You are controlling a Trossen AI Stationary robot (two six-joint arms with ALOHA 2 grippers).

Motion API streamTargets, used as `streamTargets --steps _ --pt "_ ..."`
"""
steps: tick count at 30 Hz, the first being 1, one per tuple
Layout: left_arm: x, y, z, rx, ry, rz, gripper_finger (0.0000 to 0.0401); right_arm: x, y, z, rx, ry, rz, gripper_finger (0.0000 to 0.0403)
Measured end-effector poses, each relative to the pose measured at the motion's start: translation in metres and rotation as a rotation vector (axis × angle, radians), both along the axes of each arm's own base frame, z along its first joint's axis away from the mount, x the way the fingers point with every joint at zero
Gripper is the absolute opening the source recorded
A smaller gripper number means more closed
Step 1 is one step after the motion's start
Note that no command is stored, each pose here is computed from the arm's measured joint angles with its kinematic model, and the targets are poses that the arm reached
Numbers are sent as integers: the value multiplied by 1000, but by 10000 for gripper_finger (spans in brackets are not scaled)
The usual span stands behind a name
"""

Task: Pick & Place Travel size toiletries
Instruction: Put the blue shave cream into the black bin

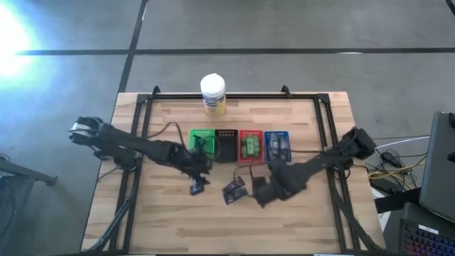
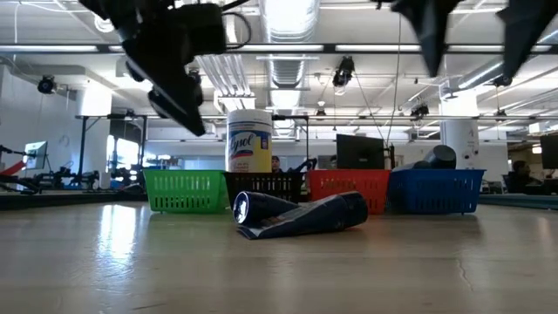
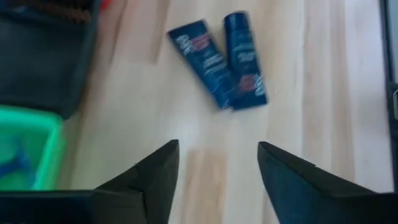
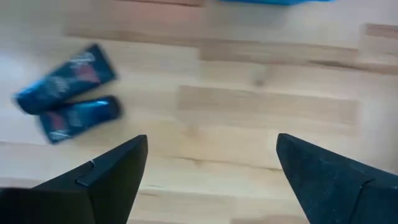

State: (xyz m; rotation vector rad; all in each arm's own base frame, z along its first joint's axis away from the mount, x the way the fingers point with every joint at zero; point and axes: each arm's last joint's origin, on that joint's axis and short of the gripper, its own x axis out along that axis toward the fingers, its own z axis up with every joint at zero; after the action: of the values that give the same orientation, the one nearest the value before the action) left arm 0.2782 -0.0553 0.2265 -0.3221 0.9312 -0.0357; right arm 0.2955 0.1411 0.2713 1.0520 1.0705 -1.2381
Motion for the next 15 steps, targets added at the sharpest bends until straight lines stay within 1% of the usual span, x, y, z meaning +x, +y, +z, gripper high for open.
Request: streamTargets --steps 4,8,12,15 --pt "24 -12 3 7 -5 -16 260 -22 10 1 -43 65 6 350" --pt "42 -22 1 69 -10 -56 292 -47 12 -3 -64 91 56 342" --pt "49 -30 -10 152 -15 -41 296 -74 10 -14 -99 133 98 333" --pt "53 -32 -22 161 -5 -23 291 -91 7 -21 -142 137 115 327"
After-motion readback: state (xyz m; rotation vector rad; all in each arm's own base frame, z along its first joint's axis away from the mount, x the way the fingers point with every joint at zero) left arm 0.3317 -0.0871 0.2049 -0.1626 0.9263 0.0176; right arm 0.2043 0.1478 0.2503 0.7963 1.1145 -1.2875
